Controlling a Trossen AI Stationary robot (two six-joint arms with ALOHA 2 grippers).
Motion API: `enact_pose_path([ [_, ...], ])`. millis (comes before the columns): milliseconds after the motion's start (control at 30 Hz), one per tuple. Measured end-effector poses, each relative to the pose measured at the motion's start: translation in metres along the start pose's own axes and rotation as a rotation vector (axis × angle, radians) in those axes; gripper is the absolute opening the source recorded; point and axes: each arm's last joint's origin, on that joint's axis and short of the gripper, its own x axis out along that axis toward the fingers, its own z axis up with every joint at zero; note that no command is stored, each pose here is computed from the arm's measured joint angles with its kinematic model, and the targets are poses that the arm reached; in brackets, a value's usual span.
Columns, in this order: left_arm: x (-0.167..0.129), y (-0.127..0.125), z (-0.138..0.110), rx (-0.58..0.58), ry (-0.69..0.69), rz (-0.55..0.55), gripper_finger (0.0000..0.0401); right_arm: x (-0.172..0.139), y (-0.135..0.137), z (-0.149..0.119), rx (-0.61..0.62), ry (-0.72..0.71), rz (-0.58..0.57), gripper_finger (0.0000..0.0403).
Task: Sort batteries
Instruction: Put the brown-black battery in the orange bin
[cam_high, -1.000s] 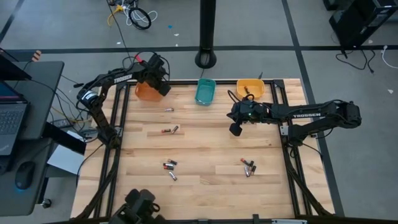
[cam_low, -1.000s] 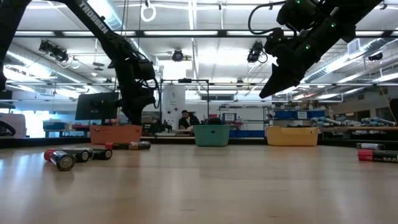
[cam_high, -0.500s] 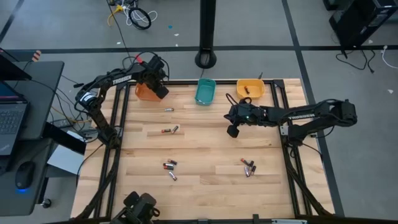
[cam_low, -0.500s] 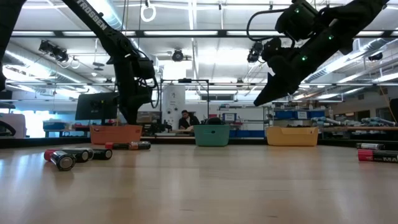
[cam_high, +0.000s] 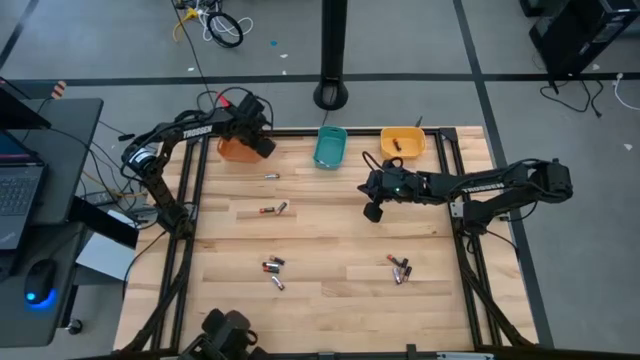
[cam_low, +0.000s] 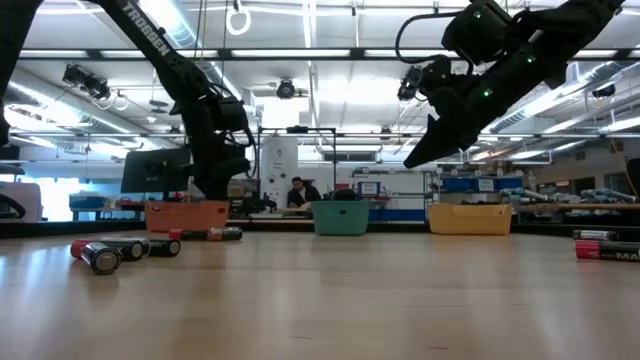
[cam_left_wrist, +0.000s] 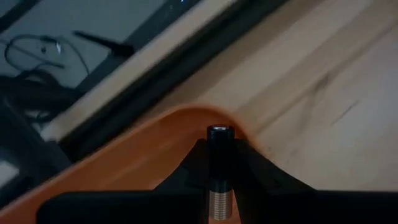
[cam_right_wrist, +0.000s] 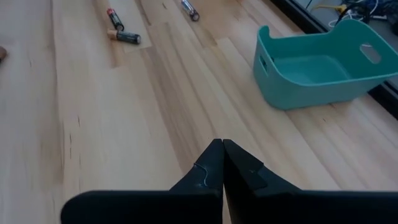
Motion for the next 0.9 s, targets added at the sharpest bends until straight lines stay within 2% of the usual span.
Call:
enact_pose_path([
  [133,0.000,-0.001,0.004,-0.012,-0.046,-0.038,0.0046,0.000,0.000,-0.001,0.004,0.008,-0.004,0.0011],
  [567,-0.004,-0.001,0.005,0.039,-0.060,-0.037,0.0046,0.000,-0.001,-0.002,0.019,0.016,-0.010,0.0012],
  [900,-0.057,0.002,0.015,0.025,-0.271,-0.005,0.0046,0.000,-0.001,-0.002,0.014,0.025,-0.013,0.0012],
])
